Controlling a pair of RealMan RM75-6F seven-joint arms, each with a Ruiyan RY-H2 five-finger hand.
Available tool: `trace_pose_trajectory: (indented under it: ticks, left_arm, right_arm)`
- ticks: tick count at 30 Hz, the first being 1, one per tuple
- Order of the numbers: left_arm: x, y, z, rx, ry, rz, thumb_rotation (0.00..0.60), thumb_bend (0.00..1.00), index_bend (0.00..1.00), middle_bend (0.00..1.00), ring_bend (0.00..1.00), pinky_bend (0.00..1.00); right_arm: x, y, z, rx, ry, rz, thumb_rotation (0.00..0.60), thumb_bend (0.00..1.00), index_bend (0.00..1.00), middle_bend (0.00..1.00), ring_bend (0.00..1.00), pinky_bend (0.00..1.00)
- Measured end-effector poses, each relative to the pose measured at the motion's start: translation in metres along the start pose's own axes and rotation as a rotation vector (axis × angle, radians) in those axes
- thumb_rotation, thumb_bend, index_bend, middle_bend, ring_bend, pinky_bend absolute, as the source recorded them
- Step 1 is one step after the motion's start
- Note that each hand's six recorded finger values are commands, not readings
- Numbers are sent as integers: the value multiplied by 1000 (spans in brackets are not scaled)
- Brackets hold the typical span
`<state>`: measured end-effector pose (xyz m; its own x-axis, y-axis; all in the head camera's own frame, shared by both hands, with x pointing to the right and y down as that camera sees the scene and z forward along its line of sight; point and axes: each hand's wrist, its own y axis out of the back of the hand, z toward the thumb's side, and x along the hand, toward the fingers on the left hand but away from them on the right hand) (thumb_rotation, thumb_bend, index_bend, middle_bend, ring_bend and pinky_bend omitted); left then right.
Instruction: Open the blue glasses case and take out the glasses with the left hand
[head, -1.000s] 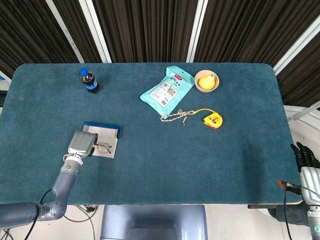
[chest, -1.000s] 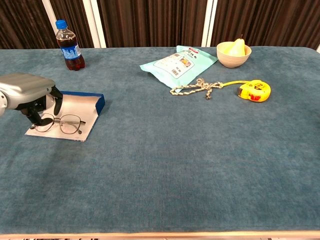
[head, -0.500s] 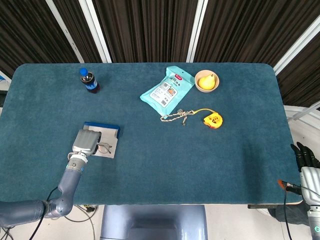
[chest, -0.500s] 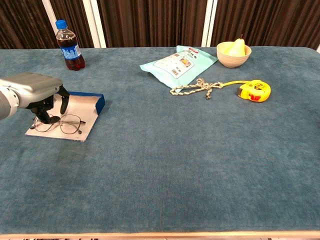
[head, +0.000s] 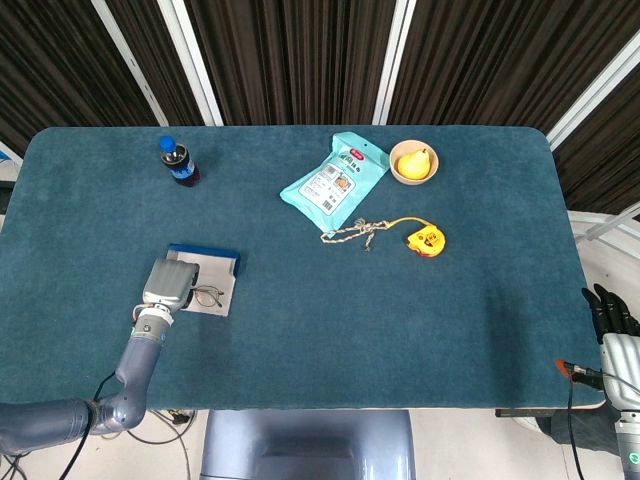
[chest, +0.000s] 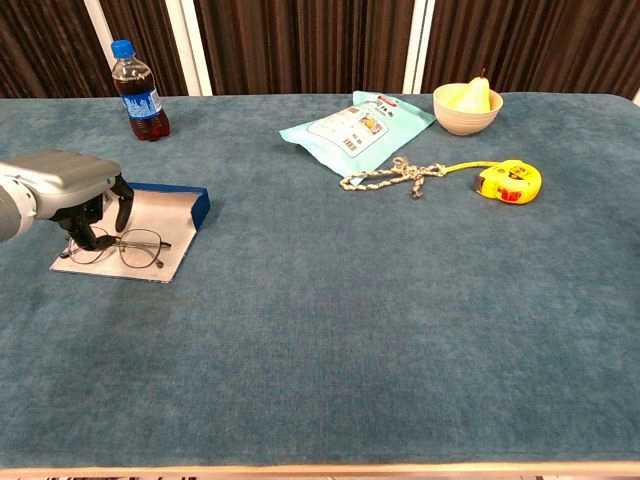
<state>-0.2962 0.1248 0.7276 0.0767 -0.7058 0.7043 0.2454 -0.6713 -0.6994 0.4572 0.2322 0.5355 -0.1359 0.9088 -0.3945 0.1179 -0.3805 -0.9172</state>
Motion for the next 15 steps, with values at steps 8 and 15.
trace_pose_trajectory:
  ticks: [8,15]
  left_arm:
    - [0,-4,7,7,-13,-11,600,373,552,1000,942,994]
    - [0,-5,6,7,-9,-12,600,461,612,1000,948,1000]
  right_arm:
    - [0,0,0,-2,-1,-1,600,188,0,0,0,209]
    - [0,1,0,-3,1,-1,600,188,0,0,0,209]
